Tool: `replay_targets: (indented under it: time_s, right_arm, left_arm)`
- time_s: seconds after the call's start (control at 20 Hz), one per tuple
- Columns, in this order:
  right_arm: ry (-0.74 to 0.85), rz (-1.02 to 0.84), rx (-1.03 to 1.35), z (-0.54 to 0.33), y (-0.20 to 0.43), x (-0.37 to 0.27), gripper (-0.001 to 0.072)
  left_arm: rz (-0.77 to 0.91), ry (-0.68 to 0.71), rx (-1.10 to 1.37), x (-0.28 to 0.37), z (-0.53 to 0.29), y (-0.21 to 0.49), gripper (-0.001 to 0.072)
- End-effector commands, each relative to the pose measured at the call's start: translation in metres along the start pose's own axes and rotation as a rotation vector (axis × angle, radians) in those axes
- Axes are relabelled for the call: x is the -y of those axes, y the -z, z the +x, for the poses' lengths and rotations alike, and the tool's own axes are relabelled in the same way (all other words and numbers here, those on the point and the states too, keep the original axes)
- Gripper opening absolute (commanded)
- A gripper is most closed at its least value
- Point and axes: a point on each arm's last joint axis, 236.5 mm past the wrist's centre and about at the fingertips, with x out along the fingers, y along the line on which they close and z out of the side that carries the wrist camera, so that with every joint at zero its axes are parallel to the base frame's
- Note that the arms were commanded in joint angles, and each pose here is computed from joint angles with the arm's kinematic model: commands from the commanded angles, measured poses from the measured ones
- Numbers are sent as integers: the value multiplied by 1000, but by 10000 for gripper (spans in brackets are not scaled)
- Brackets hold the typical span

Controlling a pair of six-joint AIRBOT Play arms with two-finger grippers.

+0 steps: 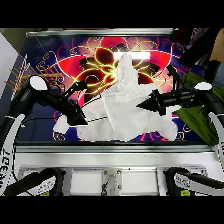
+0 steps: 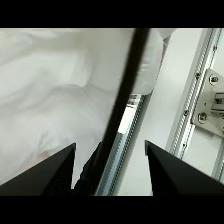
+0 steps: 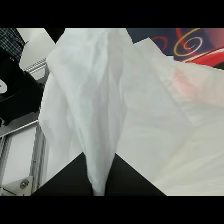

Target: Fold the clothes and pants, and hang the long-sleeved shirts on hangers.

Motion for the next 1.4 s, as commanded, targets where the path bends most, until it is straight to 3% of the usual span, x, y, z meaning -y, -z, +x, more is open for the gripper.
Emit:
replay_targets:
  time_s: [0.0, 0.65, 0.95, 1.35]
  right_arm:
    - [6, 1, -6, 0, 1, 1, 3]
    - [-6, -8, 233, -7, -55, -2, 3]
    - [19, -3, 179, -4, -43, 4, 2]
    - [51, 22, 124, -3, -30, 12, 2]
  left_arm:
    - [-26, -10, 3, -1, -1, 0, 452]
    - [-10, -23, 8, -1, 2, -5, 450]
    - [-122, -34, 43, -13, -10, 1, 452]
    - [-134, -11, 26, -9, -14, 8, 452]
